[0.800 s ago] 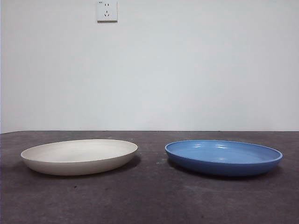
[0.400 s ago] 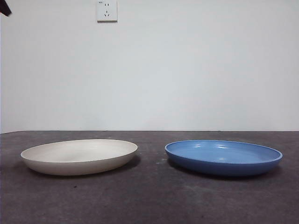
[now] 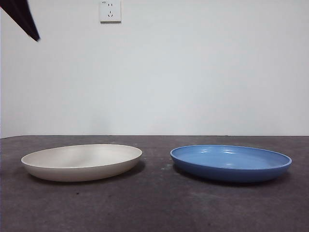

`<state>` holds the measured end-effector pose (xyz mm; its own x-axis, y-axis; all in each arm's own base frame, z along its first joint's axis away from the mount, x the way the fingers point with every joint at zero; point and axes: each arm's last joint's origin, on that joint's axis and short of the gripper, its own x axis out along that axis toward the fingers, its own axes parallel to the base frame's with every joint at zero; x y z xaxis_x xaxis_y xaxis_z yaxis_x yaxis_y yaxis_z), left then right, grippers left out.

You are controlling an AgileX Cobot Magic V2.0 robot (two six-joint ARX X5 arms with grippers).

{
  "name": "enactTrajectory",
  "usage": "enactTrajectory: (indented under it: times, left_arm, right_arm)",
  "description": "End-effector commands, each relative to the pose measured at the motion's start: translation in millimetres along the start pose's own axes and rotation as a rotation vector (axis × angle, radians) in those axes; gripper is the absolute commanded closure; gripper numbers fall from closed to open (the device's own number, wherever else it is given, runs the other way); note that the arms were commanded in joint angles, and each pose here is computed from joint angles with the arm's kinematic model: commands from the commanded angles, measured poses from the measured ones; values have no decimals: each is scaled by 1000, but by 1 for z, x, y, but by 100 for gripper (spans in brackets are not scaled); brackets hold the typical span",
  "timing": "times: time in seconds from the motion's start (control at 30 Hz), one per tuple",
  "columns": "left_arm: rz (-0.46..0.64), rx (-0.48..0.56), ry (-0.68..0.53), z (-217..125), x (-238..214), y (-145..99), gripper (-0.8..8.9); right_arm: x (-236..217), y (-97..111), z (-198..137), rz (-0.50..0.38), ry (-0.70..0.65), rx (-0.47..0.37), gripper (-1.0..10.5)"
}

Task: Pick up the white plate, put it on the blue plate, put it on desk

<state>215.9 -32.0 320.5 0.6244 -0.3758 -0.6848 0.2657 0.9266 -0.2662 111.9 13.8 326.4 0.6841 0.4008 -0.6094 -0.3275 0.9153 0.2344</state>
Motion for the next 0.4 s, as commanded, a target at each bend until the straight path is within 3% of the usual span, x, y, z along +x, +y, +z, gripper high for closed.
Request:
enactTrajectory:
  times: [0.03,0.4]
  left_arm:
    - [3,9,7,16,16,2,323]
    - [63,-5,149,25,97,23,324]
  right_arm:
    - [-3,1,5,5,-23,0,522]
    - [-3,1,5,5,-27,-1,523]
